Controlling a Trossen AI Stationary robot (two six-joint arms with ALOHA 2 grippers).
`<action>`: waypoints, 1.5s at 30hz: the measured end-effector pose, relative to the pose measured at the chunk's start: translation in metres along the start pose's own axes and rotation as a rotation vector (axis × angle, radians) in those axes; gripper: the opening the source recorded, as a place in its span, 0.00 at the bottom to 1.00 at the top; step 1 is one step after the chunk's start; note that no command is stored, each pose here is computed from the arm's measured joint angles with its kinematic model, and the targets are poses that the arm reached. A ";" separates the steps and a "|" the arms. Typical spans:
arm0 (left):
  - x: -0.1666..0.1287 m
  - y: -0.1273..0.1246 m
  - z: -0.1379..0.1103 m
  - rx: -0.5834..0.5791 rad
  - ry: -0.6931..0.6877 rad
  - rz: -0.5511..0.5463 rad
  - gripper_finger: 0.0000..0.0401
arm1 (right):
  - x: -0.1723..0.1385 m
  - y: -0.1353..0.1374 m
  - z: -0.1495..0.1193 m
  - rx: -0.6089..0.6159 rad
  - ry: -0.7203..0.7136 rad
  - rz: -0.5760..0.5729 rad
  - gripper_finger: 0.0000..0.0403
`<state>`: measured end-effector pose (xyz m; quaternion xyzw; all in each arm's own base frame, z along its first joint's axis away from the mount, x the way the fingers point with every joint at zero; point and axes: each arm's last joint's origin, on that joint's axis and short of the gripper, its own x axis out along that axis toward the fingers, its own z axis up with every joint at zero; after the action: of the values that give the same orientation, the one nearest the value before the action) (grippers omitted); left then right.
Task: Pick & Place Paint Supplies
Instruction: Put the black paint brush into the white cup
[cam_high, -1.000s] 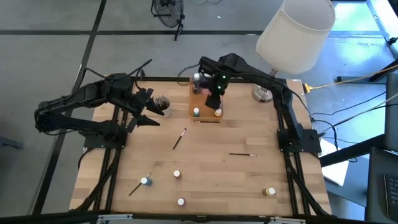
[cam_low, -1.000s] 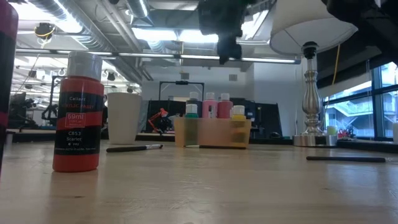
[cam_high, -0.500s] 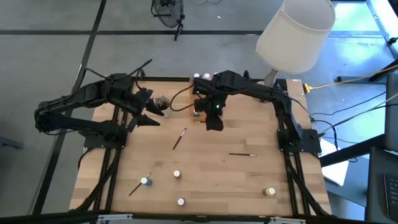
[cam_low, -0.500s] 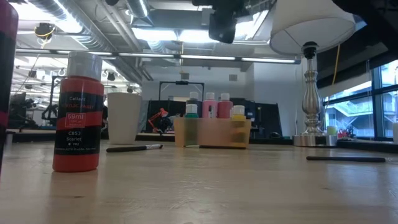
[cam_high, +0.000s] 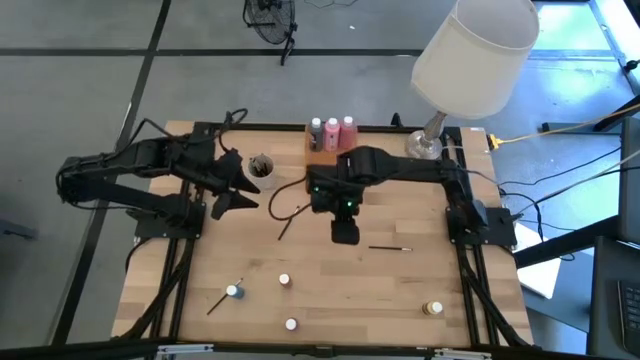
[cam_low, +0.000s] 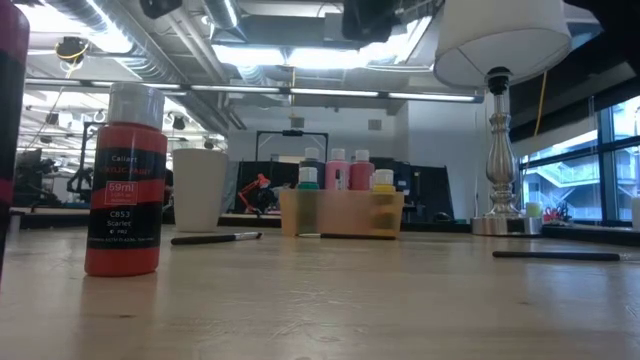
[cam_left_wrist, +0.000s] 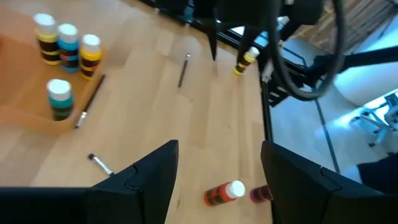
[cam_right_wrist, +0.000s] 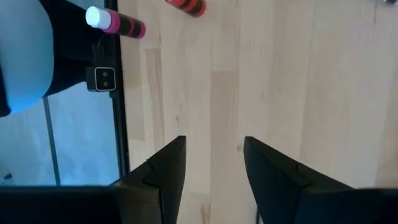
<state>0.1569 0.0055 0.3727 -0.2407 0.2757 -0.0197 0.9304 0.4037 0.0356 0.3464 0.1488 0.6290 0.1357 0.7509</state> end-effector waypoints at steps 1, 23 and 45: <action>0.001 -0.002 -0.001 0.002 0.005 -0.007 0.56 | 0.001 0.003 0.000 0.015 0.003 -0.001 0.41; 0.001 -0.026 -0.032 0.107 0.243 -0.082 0.56 | 0.017 0.040 0.006 0.452 -0.212 -0.183 0.41; -0.002 -0.051 -0.051 0.191 0.303 -0.157 0.56 | 0.089 0.050 0.002 0.916 -0.200 -0.154 0.41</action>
<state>0.1335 -0.0616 0.3603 -0.1664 0.3898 -0.1541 0.8926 0.4204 0.1166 0.2865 0.4298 0.5581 -0.2268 0.6727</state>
